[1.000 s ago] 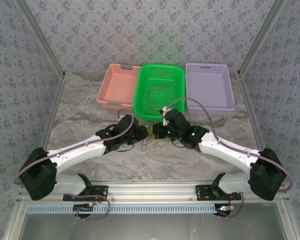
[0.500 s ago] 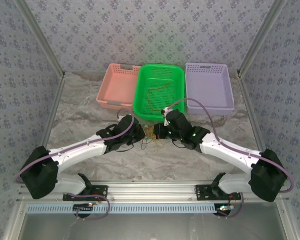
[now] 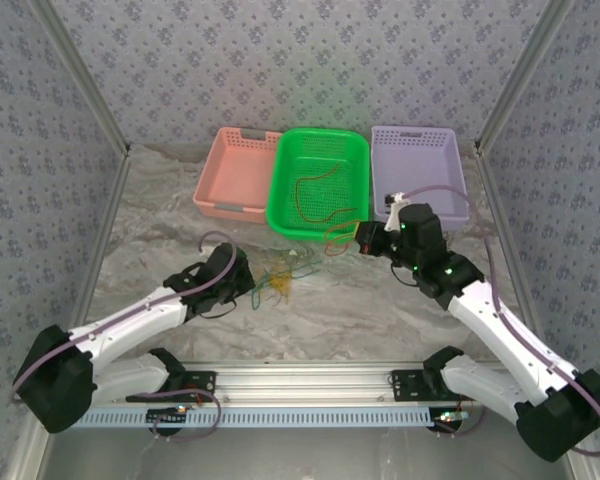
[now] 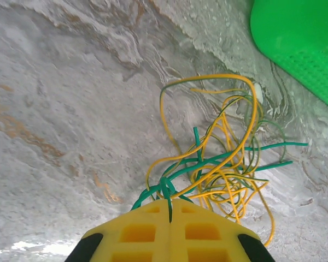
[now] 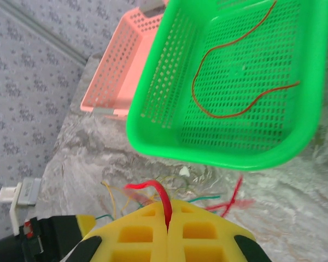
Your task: Untangle the cables
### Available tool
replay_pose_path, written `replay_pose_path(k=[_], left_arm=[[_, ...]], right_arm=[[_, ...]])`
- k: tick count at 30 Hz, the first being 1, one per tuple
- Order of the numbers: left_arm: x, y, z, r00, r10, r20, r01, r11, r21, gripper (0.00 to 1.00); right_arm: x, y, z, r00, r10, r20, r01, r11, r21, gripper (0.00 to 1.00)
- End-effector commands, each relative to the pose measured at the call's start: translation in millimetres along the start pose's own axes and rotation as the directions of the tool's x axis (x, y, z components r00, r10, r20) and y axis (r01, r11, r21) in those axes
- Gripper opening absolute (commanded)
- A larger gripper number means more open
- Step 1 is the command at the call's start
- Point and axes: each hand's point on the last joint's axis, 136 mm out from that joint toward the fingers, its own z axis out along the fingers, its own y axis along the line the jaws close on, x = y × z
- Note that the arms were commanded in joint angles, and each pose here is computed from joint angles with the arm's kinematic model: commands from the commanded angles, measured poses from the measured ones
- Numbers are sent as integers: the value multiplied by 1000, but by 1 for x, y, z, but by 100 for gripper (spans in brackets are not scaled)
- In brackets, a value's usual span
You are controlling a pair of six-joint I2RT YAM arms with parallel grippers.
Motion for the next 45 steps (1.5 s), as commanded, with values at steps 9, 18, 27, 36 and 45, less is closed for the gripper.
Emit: replay_pose_path(k=[9, 18, 27, 36, 45], left_arm=[[-28, -3, -27, 999, 10, 41, -11, 999, 31, 43], [-41, -117, -84, 992, 120, 28, -121, 903, 412, 45], [1, -178, -87, 884, 456, 100, -443, 754, 485, 49], [14, -176, -67, 840, 533, 102, -517, 728, 450, 46], [-4, -150, -57, 772, 623, 123, -632, 731, 258, 6]], right_arm=[[-14, 16, -14, 998, -62, -22, 59, 991, -116, 0], [2, 41, -2, 982, -183, -49, 166, 956, -243, 0], [28, 67, 14, 944, -232, -232, 160, 943, -292, 0], [53, 77, 18, 913, -262, -313, 156, 932, -327, 0], [67, 78, 14, 884, -310, -350, 186, 920, -345, 0]])
